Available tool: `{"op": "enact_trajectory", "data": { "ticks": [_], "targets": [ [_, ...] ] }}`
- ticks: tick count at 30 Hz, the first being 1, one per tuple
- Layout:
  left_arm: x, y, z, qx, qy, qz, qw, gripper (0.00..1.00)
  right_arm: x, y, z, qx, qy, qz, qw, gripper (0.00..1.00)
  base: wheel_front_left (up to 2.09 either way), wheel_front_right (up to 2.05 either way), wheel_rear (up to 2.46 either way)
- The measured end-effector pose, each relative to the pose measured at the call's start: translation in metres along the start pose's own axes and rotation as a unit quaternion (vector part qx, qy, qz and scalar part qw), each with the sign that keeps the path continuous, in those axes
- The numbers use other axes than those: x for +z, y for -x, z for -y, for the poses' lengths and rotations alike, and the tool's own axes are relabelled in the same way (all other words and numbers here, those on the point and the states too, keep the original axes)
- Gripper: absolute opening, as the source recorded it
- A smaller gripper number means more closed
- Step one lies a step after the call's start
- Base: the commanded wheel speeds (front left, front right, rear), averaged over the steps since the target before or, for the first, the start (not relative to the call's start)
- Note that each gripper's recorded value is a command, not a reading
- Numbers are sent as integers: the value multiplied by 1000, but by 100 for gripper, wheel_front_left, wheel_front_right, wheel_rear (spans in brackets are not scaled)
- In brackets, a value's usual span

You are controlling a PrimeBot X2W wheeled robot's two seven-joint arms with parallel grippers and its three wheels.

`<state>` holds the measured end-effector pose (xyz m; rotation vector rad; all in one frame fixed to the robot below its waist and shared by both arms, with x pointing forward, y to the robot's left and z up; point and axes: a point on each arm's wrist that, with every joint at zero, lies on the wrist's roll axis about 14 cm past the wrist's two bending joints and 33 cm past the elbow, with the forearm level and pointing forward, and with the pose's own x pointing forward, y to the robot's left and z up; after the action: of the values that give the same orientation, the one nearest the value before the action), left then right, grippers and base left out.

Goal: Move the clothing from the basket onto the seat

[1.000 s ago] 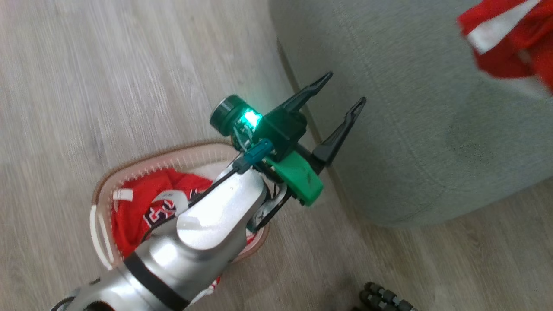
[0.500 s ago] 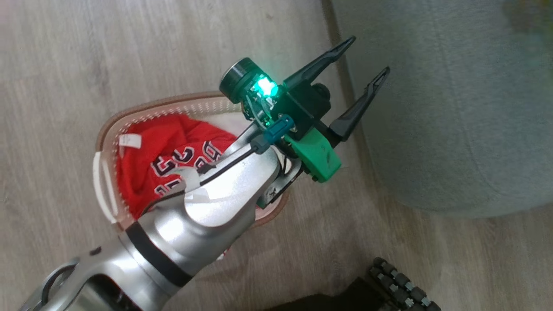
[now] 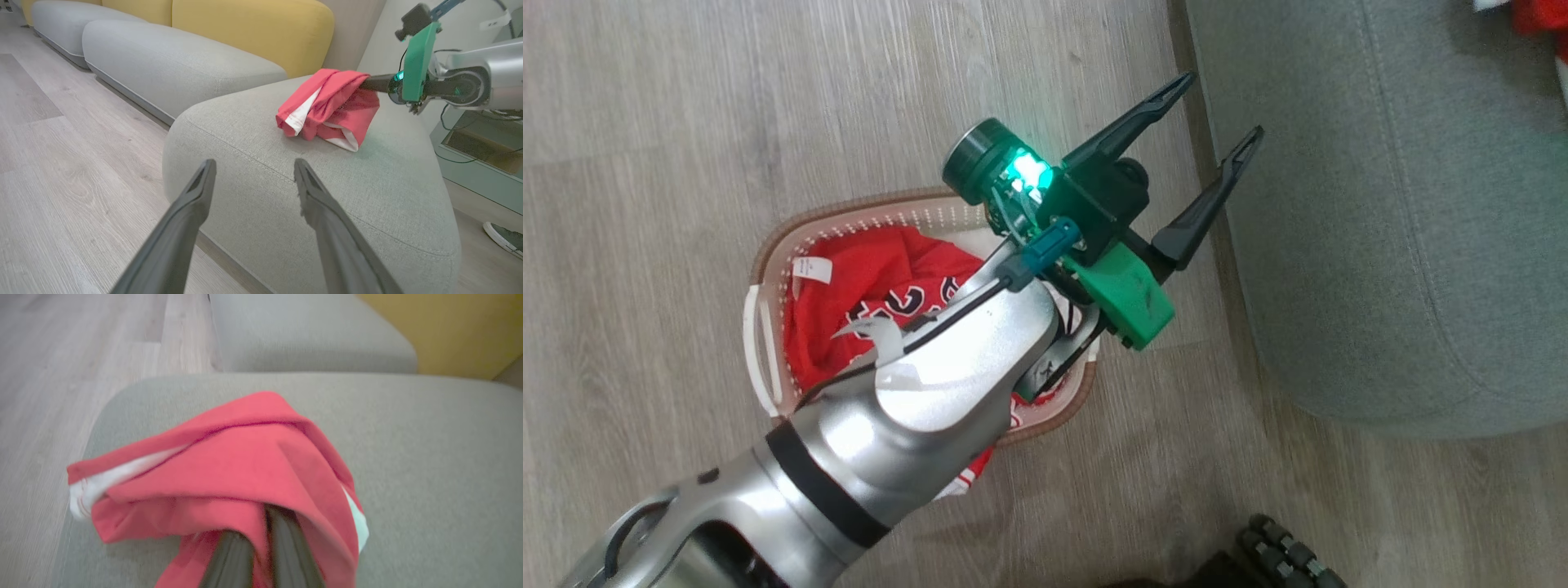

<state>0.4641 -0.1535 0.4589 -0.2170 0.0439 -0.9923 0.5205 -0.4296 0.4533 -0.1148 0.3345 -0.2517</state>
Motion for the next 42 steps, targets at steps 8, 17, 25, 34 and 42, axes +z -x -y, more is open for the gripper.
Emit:
{"op": "enact_trajectory", "data": {
  "ticks": [8, 17, 25, 34, 42],
  "targets": [
    [25, 11, 13, 8, -9, 17, 1000, 100, -22, 27, 8, -1, -31, -105, 994, 100, 0, 0, 0],
    [48, 26, 30, 16, -9, 30, 999, 100, 4, 60, 21, 5, -24, -92, 995, 100, 0, 0, 0],
    [75, 43, 45, 26, -19, 54, 998, 100, 47, 97, 31, 24, -9, -22, 999, 100, 0, 0, 0],
    [104, 75, 46, 61, -35, 84, 994, 100, 103, 132, 15, 72, -3, 94, 993, 100, 0, 0, 0],
    [119, 113, 27, 120, -48, 104, 986, 100, 112, 147, -25, 133, -16, 145, 980, 100, 0, 0, 0]
  ]
}}
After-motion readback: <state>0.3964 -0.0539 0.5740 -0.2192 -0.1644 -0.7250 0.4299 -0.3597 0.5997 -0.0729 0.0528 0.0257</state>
